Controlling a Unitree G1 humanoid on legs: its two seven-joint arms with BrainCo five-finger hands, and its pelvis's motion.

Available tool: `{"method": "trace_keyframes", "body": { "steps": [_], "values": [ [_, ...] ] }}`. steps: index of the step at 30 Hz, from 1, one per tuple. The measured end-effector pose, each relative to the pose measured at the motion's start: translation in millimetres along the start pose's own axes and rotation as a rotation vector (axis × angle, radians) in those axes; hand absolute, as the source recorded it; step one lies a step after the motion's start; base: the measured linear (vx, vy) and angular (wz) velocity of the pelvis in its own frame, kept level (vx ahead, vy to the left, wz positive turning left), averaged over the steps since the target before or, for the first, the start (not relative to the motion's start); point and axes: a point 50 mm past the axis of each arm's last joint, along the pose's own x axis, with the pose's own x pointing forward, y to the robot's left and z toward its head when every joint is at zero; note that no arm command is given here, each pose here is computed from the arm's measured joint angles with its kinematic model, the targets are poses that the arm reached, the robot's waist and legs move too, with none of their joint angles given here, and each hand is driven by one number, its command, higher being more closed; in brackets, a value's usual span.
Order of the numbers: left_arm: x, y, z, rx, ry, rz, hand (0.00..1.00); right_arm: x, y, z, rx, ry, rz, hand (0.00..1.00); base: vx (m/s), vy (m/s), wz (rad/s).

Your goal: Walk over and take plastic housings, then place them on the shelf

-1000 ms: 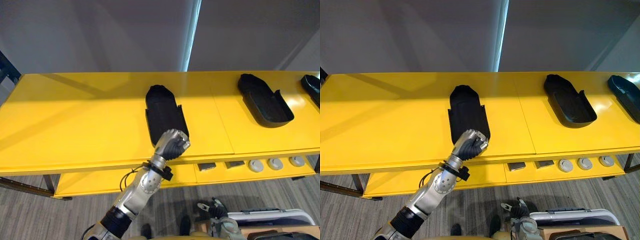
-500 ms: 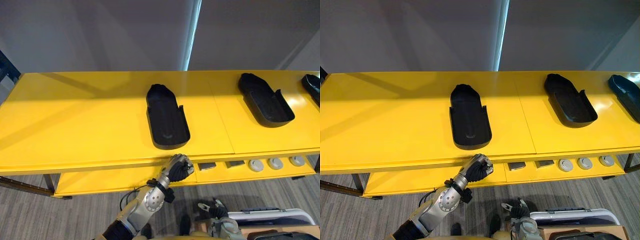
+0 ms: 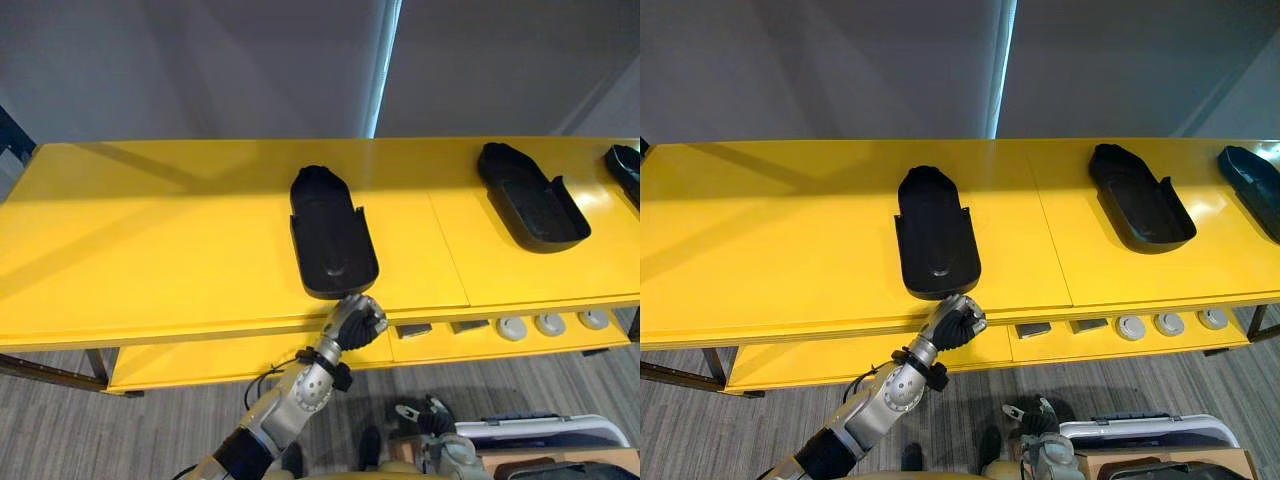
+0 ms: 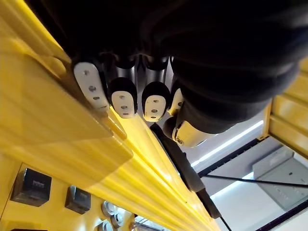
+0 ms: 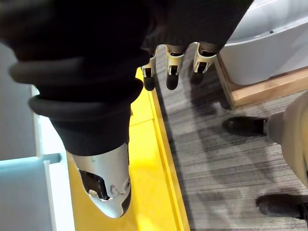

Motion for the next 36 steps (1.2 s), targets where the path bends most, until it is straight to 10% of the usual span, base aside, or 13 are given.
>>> {"method": "trace_keyframes", "body": {
  "steps": [36],
  "values": [
    [10.8,46.0,-27.3,0.048,0.155,0.236,1.0,0.7,2.9,3.0,0.004,-0.011,-0.007,0.0,0.0,0.002,-0.01]
  ]
}}
